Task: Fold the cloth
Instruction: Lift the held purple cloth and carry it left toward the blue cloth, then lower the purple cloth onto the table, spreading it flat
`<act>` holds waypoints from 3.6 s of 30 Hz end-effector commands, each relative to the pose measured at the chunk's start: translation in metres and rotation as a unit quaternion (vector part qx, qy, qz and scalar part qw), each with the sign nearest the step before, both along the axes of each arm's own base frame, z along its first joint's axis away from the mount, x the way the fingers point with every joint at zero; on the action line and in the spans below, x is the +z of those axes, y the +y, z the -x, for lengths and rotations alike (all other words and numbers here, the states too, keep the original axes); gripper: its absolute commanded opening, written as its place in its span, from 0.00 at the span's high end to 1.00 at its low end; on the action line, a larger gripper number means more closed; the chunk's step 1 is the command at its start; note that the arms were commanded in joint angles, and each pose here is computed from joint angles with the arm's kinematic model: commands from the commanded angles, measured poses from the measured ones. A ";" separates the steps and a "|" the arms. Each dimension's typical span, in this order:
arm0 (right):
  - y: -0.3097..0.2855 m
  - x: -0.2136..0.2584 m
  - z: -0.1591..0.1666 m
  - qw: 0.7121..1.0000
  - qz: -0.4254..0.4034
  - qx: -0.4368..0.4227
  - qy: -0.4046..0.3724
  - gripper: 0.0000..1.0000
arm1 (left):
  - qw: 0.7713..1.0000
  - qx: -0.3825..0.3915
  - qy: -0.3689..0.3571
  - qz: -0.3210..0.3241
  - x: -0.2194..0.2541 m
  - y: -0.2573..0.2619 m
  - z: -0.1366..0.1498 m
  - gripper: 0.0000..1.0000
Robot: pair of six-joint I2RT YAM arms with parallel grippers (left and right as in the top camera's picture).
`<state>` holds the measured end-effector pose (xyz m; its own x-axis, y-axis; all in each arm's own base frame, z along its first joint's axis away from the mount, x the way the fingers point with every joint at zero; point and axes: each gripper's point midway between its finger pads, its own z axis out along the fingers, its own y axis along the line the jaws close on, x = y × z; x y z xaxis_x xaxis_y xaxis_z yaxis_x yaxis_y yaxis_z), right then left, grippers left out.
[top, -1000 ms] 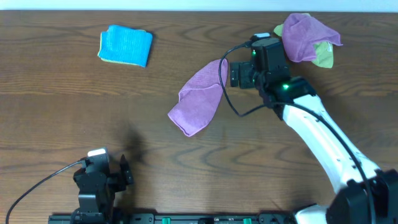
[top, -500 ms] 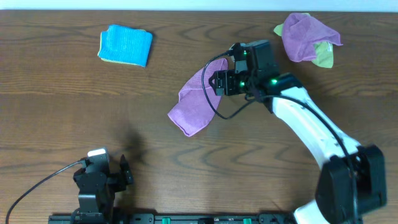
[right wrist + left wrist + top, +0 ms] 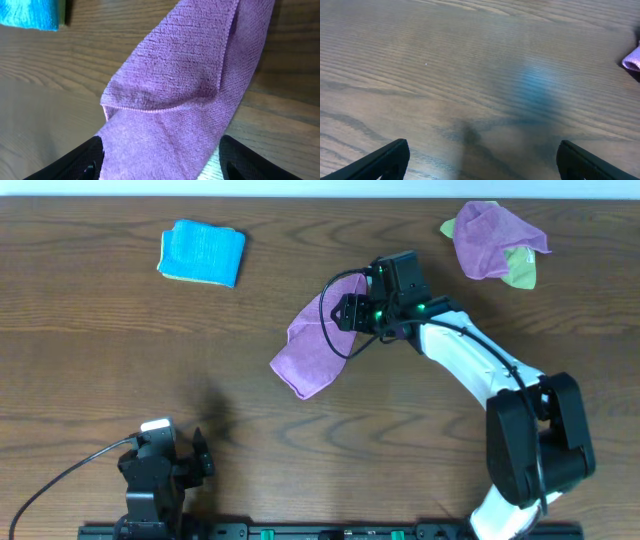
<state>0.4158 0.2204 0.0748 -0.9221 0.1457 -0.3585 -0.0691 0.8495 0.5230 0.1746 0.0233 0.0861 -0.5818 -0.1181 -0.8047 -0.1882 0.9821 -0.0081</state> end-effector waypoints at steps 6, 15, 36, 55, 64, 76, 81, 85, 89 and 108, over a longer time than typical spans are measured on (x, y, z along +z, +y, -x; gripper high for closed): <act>0.010 -0.024 -0.010 0.999 -0.022 -0.024 0.025 0.29 | 0.997 -0.057 -0.009 0.048 0.001 -0.026 -0.004 0.05; 0.017 -0.036 -0.020 0.998 -0.040 -0.036 0.024 0.32 | 0.987 -0.127 -0.005 0.100 0.002 -0.056 -0.001 0.05; 0.023 -0.056 -0.023 0.998 -0.043 -0.037 0.029 0.35 | 0.987 -0.128 -0.005 0.101 0.002 -0.056 -0.001 0.05; 0.065 -0.004 -0.041 0.991 -0.123 0.034 -0.048 0.99 | 0.987 -0.128 -0.005 0.101 0.002 -0.056 -0.001 0.05; 0.124 0.060 -0.049 0.978 -0.137 0.091 -0.131 0.99 | 0.987 -0.128 -0.005 0.101 0.002 -0.056 -0.001 0.05; 0.148 0.105 -0.054 0.965 -0.142 0.120 -0.183 0.99 | 0.987 -0.128 -0.006 0.101 0.002 -0.056 -0.001 0.05; 0.154 0.124 -0.055 0.960 -0.128 0.141 -0.203 0.98 | 0.987 -0.128 -0.008 0.101 0.003 -0.056 -0.002 0.05; 0.165 0.120 -0.042 0.959 -0.118 0.164 -0.199 0.99 | 0.987 -0.128 -0.008 0.101 0.003 -0.056 -0.002 0.05; 0.161 0.126 -0.046 0.959 -0.113 0.163 -0.205 0.99 | 0.987 -0.128 -0.008 0.101 0.003 -0.056 -0.002 0.05; 0.139 0.169 -0.077 0.949 -0.080 0.144 -0.270 0.99 | 0.985 -0.137 -0.019 0.105 0.008 -0.060 -0.004 0.05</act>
<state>0.4936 0.3548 0.2360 -0.6498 0.0229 -0.7598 -0.5574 0.6652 0.4968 0.1791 -0.0343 0.0944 -0.5857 -0.1196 -0.8016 0.0834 0.9749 -0.2063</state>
